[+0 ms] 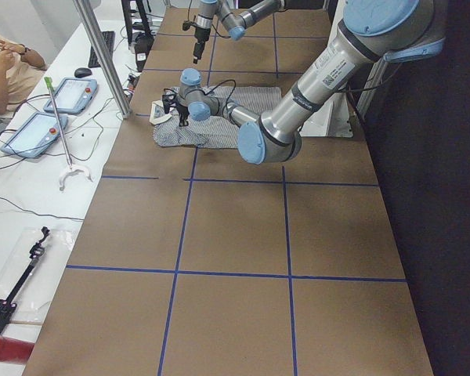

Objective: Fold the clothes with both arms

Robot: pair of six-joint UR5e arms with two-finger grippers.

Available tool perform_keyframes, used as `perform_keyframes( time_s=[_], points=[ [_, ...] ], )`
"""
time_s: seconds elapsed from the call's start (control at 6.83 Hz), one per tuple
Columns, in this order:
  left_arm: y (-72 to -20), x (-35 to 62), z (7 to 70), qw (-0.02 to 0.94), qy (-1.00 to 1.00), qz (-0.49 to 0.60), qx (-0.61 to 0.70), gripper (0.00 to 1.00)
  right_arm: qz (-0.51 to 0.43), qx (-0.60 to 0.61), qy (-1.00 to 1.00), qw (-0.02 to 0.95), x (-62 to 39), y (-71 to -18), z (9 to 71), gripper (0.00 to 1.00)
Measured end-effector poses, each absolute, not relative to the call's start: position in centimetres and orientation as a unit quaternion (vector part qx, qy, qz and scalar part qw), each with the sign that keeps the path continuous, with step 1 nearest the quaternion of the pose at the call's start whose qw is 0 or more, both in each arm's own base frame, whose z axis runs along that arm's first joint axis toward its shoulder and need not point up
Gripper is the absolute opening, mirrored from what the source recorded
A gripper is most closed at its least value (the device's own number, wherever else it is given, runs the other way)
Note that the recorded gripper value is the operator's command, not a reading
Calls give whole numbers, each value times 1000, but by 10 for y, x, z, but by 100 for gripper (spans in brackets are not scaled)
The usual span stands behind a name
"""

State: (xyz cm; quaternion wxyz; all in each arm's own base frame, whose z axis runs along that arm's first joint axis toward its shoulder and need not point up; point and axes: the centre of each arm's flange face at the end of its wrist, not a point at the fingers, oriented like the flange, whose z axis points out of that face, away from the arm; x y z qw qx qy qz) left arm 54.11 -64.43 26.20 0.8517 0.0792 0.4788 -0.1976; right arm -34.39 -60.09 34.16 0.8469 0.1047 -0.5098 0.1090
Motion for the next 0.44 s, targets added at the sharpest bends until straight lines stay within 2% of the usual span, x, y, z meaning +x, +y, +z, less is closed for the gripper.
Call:
perform_keyframes(
  time_s=[0.15, 0.44],
  points=[
    [-642, 542, 268, 851, 481, -196, 81, 71, 108, 106, -510, 846, -345, -601, 339, 100],
    [-632, 533, 280, 846, 492, -187, 87, 71, 105, 106, -511, 846, -359, -595, 334, 100]
  ],
)
